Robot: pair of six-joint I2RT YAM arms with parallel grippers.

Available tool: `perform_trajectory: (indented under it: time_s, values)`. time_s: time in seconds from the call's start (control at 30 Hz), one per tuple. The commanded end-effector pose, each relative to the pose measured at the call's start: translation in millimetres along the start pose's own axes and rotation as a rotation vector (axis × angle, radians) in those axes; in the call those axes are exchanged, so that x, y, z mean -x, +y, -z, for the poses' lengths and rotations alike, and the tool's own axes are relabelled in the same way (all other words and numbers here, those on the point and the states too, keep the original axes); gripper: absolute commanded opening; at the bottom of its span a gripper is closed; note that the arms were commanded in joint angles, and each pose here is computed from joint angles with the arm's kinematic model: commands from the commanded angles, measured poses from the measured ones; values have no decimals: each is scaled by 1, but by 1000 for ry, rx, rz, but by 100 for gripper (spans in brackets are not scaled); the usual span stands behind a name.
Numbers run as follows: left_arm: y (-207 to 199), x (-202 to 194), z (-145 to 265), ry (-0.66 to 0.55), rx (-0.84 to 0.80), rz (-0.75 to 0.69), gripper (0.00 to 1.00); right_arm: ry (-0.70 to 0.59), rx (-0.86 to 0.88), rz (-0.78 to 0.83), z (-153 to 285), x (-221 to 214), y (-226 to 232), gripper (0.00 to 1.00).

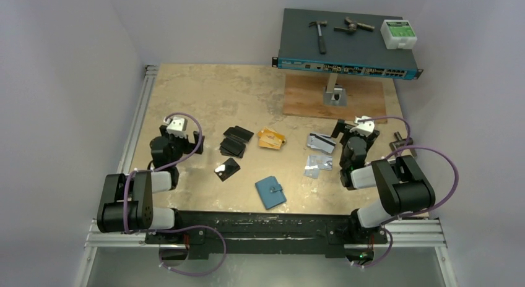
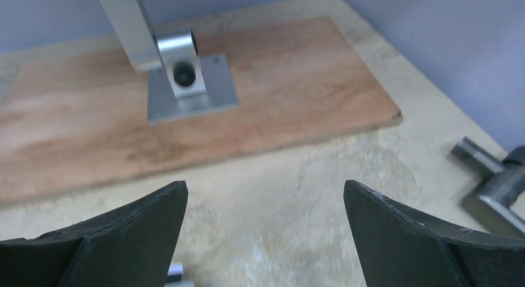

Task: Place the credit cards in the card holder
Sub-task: Reset both arms

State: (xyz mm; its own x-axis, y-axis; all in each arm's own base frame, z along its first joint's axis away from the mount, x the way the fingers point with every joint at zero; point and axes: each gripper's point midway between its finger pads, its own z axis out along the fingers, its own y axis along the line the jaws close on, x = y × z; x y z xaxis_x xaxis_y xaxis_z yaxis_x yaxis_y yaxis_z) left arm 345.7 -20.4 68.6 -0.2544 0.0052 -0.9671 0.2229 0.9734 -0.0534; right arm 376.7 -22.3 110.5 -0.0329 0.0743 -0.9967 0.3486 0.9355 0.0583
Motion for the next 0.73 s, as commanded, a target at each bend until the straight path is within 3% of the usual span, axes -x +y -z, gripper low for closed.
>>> perform_trajectory:
  time_s: [0.0, 0.03, 0.1, 0.17, 0.7]
  values:
    - [12, 58, -18, -124, 76, -50, 100, -87, 38, -42, -2, 24, 11, 99]
    - [12, 60, -19, -144, 76, -51, 100, -127, 37, -56, -8, 33, 8, 99]
    - [12, 56, -17, -123, 77, -49, 100, -72, 37, -71, -9, 24, 5, 99]
    - [11, 59, -18, -143, 75, -52, 100, -131, 33, -64, -8, 34, 2, 99]
    - [11, 58, -18, -133, 83, -56, 100, -119, 32, -67, -7, 32, 1, 99]
